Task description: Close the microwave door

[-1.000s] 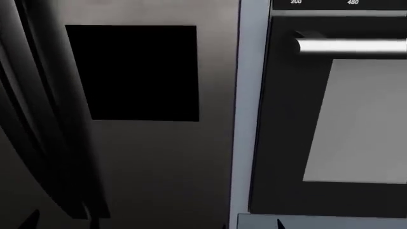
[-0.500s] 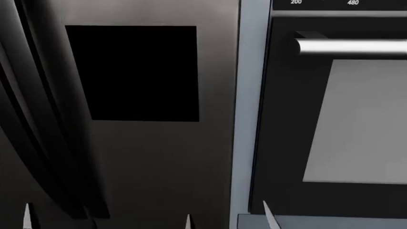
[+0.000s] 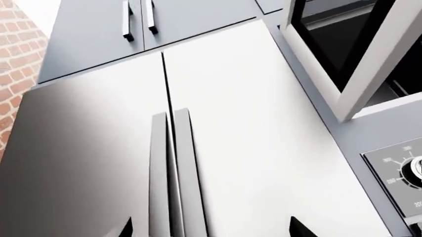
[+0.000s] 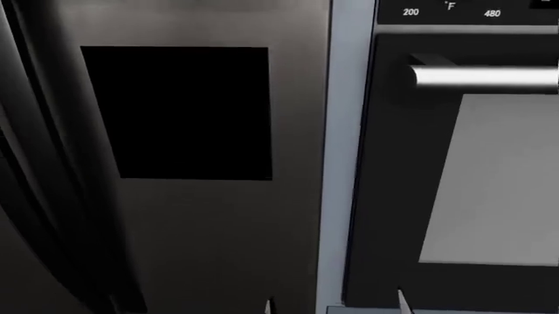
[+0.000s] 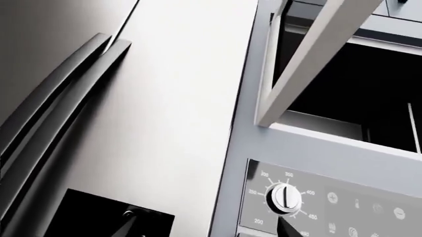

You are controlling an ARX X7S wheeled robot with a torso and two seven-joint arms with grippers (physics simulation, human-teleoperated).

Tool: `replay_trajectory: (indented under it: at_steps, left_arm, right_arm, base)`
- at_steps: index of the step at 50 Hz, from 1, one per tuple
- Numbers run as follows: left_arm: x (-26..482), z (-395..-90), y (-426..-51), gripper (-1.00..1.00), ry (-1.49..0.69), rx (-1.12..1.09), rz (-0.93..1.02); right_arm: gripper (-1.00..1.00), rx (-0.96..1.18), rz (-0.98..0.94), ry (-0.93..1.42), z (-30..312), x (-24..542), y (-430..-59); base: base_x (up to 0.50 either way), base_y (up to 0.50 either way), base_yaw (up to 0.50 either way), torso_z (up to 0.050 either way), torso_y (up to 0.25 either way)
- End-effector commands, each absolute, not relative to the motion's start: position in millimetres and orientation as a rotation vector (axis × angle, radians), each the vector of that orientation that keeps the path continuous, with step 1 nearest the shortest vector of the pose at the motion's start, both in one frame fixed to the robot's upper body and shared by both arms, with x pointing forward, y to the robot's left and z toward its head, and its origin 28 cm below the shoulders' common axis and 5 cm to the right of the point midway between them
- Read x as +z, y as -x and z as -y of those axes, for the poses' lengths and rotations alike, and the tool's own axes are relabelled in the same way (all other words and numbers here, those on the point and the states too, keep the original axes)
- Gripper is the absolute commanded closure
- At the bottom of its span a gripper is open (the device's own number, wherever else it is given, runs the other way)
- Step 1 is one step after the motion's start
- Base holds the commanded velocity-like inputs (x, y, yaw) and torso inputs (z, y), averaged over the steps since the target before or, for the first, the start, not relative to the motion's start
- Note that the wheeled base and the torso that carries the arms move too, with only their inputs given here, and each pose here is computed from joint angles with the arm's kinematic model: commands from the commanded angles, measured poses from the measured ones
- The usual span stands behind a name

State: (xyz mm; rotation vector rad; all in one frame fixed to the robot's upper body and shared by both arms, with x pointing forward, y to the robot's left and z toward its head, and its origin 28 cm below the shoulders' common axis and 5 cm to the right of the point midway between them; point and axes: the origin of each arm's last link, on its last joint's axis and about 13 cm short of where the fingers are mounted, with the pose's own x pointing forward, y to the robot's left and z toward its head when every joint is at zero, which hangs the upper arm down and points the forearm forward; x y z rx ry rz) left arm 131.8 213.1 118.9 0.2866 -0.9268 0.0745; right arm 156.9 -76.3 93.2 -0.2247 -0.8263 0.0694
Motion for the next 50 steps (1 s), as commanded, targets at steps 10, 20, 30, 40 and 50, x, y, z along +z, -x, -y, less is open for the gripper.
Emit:
replay_trajectory:
  at_steps: [10, 20, 30, 40, 50]
  left_arm:
    - [123, -212, -128, -1.0, -0.304, 0.083, 0.959]
    - [122, -211, -129, -1.0, -0.314, 0.077, 0.958]
    - [122, -211, -128, -1.0, -0.314, 0.077, 0.961]
    - [122, -211, -128, -1.0, -0.32, 0.076, 0.959]
    - [121, -210, -129, -1.0, -0.319, 0.07, 0.956]
  right_arm:
    - [-1.0, 0.078, 0.873, 0.264, 75, 94, -154]
    - [-1.0, 0.071, 0.859, 0.232, 75, 94, -155]
    - [-1.0, 0.059, 0.886, 0.241, 75, 98, -153]
    - [-1.0, 0.052, 1.003, 0.253, 70, 130, -141]
    - [-1.0, 0.066, 1.033, 0.311, 67, 151, -138]
  base:
    - [0.5, 0.0, 0.0, 0.0, 0.0]
    - [0.5, 0.0, 0.0, 0.0, 0.002]
    - [0.0, 0.0, 0.0, 0.0, 0.0]
    - [0.0, 0.0, 0.0, 0.0, 0.0]
    - [0.0, 0.0, 0.0, 0.0, 0.0]
